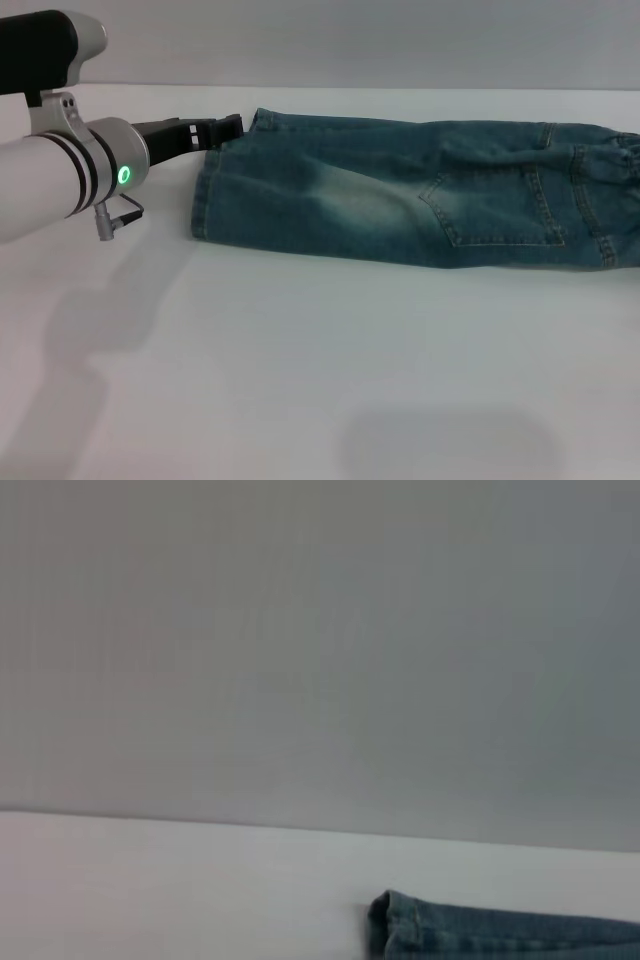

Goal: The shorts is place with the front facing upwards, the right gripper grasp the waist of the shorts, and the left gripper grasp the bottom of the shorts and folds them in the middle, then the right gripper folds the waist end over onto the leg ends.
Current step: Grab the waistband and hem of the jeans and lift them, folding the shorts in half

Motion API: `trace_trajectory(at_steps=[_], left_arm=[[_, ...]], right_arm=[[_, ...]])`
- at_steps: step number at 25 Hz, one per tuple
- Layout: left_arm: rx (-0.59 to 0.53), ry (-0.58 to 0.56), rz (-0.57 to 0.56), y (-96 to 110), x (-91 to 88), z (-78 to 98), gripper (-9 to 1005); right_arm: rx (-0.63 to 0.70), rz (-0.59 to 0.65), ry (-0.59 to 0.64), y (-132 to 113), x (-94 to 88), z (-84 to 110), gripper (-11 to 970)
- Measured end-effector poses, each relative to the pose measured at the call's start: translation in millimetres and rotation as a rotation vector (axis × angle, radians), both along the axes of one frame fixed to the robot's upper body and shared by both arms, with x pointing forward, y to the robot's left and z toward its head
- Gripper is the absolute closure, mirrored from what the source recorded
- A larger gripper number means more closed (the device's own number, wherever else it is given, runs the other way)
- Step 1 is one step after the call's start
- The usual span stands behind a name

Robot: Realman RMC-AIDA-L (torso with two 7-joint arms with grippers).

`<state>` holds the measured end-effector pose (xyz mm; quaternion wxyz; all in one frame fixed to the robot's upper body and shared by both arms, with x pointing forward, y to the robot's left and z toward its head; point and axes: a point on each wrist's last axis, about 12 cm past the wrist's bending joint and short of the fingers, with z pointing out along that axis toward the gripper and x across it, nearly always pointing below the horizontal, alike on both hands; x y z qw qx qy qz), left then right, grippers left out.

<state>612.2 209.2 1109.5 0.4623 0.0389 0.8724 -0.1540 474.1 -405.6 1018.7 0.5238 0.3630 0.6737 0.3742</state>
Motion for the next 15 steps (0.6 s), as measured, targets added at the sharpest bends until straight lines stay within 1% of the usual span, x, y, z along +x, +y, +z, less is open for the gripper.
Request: trace_trajectory(at_steps=[4,10,15], left_arm=[[0.004,0.014,-0.005,0,-1.1,-1.6,136],[0.006,0.026,-0.011,-1,-2.1,-1.8,136],[0.007,0.034,-0.01,0,-1.8,-2.2,136]], right_arm=[[-0.008,-0.017,0.032,-4,-1.6,-3.8,409],[-0.003,0.035,0.073,-2,1.6,-6.3,395],[0.042,0.028,0.067,7,-10.8,-13.3,350]])
